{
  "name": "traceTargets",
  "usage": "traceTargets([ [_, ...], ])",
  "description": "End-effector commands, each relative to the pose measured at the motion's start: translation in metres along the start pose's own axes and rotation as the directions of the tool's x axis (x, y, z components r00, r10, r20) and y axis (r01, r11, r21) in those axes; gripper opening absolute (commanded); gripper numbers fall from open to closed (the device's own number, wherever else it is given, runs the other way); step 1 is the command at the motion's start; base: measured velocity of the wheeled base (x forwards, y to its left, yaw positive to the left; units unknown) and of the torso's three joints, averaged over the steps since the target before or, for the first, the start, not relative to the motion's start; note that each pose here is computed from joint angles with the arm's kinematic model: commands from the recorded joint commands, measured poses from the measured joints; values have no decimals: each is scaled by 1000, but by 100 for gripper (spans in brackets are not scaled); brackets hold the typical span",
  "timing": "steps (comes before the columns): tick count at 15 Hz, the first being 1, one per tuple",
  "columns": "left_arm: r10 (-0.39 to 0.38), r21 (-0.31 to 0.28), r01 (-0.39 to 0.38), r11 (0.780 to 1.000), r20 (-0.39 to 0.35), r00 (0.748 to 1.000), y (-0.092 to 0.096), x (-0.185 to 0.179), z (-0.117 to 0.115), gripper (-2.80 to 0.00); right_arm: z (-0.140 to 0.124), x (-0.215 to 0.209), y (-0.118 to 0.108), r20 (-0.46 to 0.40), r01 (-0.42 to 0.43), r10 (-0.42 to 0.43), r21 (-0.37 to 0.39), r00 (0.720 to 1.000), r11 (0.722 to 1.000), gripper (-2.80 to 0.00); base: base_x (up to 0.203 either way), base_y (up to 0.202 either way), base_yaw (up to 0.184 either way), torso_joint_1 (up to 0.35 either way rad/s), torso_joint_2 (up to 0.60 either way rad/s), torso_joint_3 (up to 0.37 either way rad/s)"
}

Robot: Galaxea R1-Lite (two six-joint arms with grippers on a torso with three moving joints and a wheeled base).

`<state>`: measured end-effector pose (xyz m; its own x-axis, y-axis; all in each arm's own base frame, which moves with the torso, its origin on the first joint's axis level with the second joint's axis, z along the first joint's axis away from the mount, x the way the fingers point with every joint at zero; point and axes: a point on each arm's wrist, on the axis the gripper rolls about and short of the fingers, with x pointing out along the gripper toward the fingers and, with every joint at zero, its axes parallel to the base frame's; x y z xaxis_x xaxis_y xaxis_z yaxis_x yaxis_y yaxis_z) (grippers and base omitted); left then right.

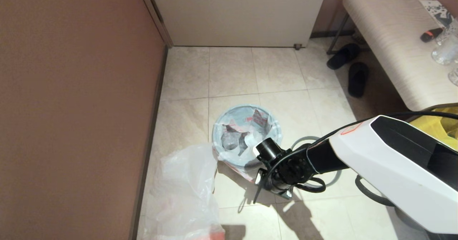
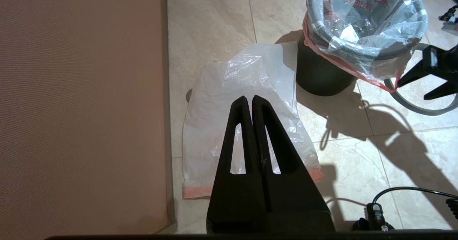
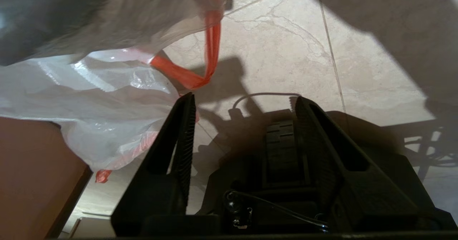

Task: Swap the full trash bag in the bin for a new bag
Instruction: Place the trash bag on the floor

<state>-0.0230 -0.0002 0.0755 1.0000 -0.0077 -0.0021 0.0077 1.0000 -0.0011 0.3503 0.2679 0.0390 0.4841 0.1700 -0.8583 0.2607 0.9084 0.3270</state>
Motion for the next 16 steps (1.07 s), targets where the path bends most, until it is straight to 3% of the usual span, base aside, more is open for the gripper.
traceTargets([
  [1, 0, 0, 0, 1000, -1, 1000, 0, 0, 0, -280, -2, 17, 2, -3, 11, -11, 13, 1000, 1000, 0, 0, 0, 0, 0, 0, 0],
  [8, 0, 0, 0, 1000, -1, 1000, 0, 0, 0, -280, 2, 41, 11, 70, 36, -38, 24, 997, 999, 0, 0, 0, 0, 0, 0, 0],
  [16, 0, 0, 0, 1000, -1, 1000, 0, 0, 0, -280, 19, 45, -2, 102, 60, -69, 88, 992, 994, 0, 0, 0, 0, 0, 0, 0],
])
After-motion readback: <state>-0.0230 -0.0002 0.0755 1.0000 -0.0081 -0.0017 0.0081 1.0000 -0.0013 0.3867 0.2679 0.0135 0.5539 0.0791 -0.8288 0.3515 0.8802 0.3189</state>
